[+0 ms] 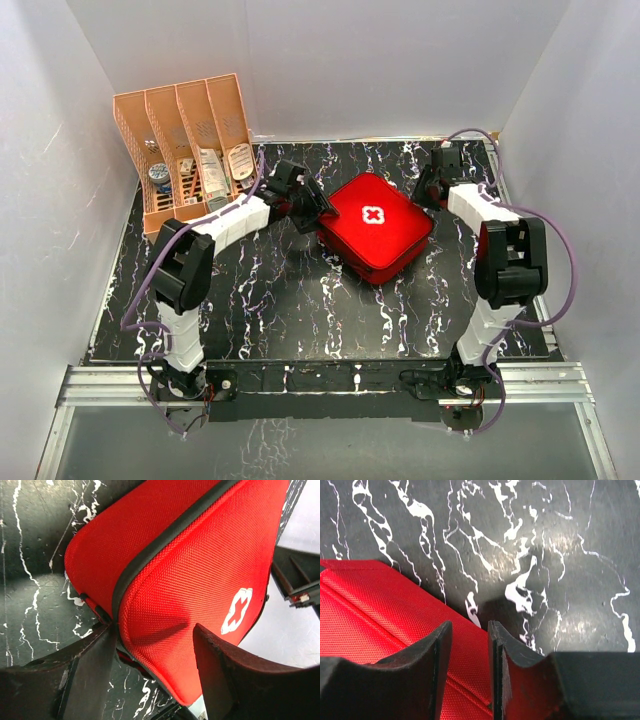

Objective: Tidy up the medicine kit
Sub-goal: Zip the medicine box at the center of the board.

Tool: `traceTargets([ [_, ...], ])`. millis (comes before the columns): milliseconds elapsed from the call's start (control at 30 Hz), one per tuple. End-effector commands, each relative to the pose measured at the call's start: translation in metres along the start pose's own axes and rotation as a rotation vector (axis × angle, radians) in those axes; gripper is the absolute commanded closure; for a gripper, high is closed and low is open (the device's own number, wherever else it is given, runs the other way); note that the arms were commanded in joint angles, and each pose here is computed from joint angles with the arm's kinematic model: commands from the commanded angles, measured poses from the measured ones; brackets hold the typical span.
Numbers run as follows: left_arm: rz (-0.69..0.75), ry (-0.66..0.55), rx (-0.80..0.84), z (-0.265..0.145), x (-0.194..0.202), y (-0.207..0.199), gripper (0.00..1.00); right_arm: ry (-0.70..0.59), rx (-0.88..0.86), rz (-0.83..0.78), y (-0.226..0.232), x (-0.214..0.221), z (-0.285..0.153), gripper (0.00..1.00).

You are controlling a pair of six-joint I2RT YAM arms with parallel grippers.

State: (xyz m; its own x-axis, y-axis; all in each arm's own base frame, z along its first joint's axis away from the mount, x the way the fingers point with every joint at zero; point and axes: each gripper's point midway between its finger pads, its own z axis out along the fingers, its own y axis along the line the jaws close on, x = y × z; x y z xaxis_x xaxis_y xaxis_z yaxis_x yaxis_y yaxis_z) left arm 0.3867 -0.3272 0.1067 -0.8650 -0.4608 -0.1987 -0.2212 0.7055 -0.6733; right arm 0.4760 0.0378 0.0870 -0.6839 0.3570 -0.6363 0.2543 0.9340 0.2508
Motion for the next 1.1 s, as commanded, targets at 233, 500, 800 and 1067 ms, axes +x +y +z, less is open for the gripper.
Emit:
traceTargets([
  [233,0.057,-0.033,0.086,-0.024,-0.013,-0.033,0.40,0.106,-0.065,0.035,0.019,0.049,-0.049,0.68],
  [500,0.090,-0.036,0.097,-0.021,-0.015,-0.035,0.40,0.191,-0.104,-0.012,0.058,0.096,-0.067,0.68],
  [800,0.152,-0.054,0.113,-0.005,-0.028,-0.045,0.40,0.275,-0.173,-0.037,0.098,0.150,-0.085,0.68],
  [1067,0.181,-0.028,0.106,-0.007,-0.021,-0.039,0.40,0.278,-0.153,-0.031,0.098,0.158,-0.082,0.67],
])
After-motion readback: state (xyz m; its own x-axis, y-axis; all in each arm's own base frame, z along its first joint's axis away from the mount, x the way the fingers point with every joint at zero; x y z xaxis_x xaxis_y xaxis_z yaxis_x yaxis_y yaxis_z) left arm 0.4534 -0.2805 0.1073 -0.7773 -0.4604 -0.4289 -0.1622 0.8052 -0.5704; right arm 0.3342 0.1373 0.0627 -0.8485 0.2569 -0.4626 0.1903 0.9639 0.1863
